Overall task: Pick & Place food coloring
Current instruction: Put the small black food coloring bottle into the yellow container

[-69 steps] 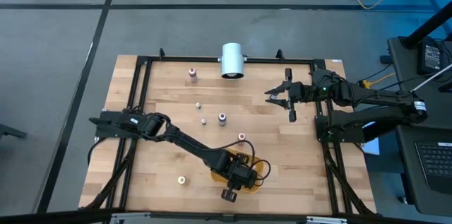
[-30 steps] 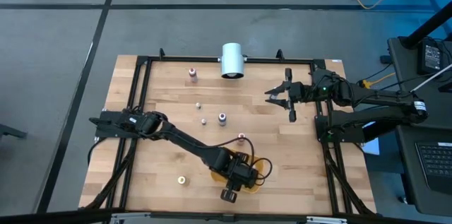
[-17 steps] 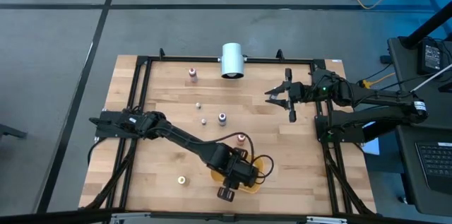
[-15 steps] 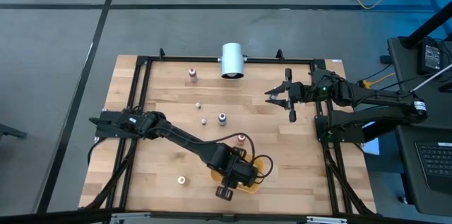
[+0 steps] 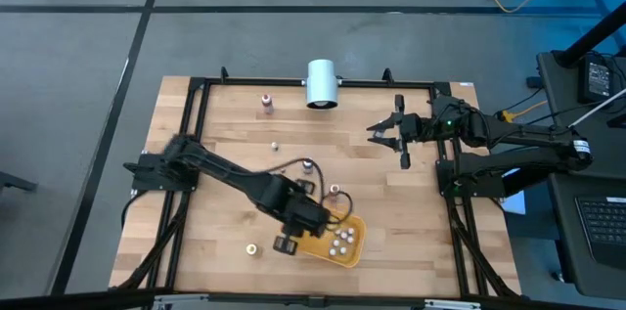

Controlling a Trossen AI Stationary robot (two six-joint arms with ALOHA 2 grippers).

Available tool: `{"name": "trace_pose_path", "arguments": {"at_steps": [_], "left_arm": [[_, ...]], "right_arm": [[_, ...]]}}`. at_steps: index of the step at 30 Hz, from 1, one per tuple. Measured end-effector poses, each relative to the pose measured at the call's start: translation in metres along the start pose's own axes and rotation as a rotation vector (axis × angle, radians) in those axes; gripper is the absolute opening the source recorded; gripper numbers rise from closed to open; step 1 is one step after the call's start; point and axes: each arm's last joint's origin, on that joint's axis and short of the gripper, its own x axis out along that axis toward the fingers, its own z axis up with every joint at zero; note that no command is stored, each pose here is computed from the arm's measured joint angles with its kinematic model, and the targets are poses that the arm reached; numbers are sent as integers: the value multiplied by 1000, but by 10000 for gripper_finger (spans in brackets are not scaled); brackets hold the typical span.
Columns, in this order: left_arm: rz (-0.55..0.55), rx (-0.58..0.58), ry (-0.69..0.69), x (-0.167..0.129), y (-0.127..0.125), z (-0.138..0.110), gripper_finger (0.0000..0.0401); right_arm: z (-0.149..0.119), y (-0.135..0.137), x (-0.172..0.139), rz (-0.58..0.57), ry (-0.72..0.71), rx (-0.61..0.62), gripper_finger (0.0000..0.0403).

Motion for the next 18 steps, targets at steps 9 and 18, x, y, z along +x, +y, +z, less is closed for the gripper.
{"name": "trace_pose_path", "arguments": {"at_steps": [9, 18], "left_arm": [[45, -89, 9, -16, 16, -70, 108], [79, -123, -17, -34, 29, -127, 105]], "right_arm": [[-1, 0, 0, 2, 13, 2, 123], [-2, 0, 0, 5, 21, 3, 123]]}}
